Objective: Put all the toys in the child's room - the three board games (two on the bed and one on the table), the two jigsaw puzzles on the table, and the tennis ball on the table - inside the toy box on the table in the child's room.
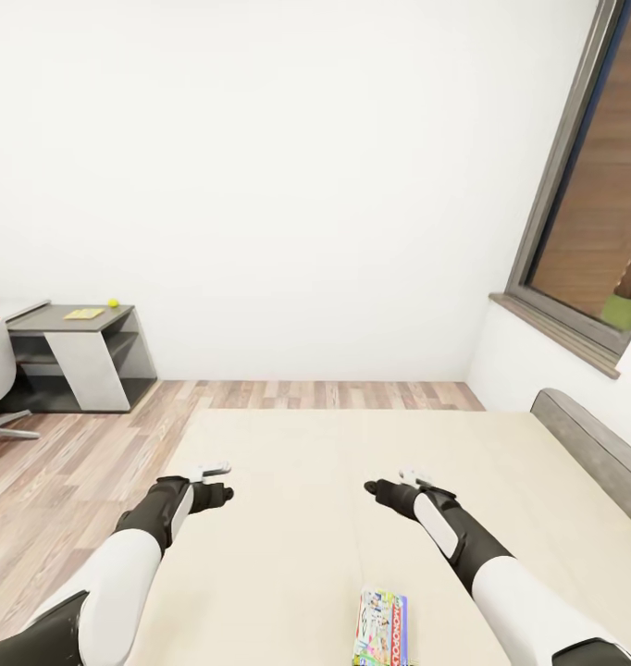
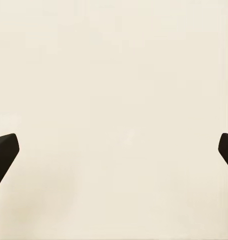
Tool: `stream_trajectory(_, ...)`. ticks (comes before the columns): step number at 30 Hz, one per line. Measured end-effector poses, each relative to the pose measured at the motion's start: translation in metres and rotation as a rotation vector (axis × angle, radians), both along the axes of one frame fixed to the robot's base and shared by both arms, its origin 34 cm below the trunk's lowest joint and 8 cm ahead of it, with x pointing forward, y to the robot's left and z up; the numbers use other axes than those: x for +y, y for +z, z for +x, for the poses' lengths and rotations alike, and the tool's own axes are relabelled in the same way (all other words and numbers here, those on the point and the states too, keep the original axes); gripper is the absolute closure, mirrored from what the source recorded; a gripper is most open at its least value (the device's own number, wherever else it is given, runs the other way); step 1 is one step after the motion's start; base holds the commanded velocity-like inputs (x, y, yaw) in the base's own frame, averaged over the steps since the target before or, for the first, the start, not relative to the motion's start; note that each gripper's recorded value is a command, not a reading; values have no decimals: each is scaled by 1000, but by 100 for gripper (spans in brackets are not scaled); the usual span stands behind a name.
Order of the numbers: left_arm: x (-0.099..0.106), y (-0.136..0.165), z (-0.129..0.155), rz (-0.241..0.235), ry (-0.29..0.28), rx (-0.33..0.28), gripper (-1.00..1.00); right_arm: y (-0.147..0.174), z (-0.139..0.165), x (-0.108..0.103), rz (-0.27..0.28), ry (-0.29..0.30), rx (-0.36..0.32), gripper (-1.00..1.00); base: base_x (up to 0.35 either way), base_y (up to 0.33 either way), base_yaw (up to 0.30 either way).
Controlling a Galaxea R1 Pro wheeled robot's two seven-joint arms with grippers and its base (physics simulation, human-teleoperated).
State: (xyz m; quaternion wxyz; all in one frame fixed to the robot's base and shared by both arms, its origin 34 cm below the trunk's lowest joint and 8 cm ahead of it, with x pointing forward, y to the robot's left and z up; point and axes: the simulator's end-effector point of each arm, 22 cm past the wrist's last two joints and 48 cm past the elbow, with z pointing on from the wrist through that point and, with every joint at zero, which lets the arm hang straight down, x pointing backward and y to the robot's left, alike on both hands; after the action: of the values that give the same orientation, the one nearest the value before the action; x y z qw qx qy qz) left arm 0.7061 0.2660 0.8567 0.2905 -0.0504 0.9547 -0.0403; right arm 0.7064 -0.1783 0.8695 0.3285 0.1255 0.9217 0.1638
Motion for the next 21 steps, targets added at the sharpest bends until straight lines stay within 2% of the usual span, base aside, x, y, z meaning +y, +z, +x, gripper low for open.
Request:
stream_trajectory(9, -1, 11, 4, -54, -7, 26, -100, -13, -8, -3, 11, -1, 57, -100, 0, 0, 0)
stream_trajectory(21, 0, 5, 2, -65, -7, 48, -100, -23, -11, -8, 17, -15, 79, -100, 0, 0, 0)
